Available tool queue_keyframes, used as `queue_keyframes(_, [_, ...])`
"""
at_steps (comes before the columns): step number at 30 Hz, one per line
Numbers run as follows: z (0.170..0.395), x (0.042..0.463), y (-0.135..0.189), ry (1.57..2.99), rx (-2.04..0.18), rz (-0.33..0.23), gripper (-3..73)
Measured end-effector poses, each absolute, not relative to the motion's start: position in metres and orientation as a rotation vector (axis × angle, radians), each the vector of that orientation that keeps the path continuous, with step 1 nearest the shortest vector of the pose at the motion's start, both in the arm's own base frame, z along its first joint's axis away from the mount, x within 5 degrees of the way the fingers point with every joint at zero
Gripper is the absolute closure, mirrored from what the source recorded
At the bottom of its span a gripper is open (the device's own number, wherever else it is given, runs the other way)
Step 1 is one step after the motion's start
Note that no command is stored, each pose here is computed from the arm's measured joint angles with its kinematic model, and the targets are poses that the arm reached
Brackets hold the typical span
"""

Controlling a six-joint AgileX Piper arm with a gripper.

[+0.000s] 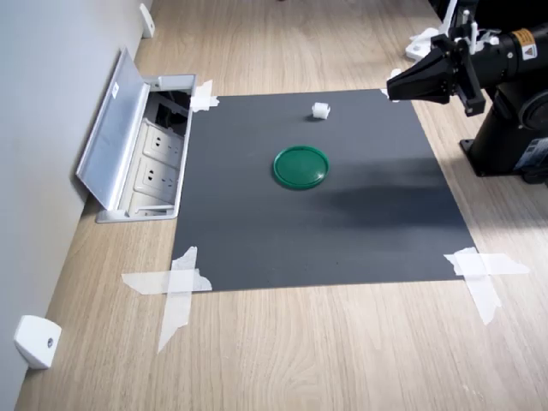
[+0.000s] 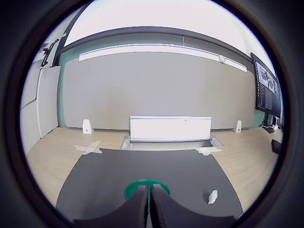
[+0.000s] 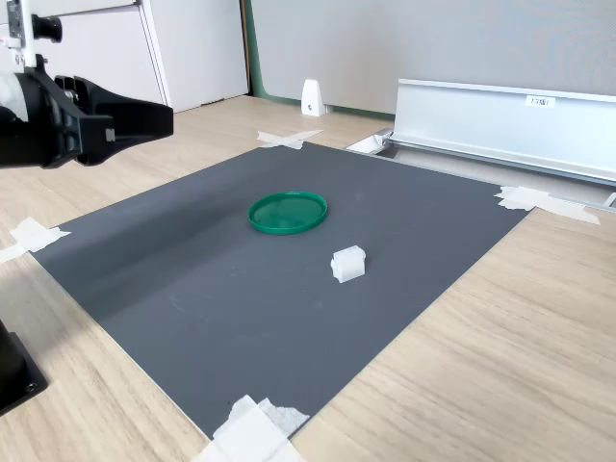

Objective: Grasp a white terminal and put it on the green lid.

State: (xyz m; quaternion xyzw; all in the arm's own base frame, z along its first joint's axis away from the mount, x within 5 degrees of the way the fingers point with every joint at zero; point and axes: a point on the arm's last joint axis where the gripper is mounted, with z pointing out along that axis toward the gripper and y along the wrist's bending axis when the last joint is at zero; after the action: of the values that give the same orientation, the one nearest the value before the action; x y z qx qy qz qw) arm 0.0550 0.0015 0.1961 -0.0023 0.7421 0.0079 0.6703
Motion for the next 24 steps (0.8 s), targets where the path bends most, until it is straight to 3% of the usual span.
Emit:
queue_keyframes(14, [0.199,0.055,0.001,1.668,-0.016,0.003,70.4])
queue_keyframes(20, [0.228,0.065,0.001,1.734,-0.037,-0.020,70.4])
queue_keyframes(24, [0.254,0.074,-0.001,1.872,-0.093,-0.083,70.4])
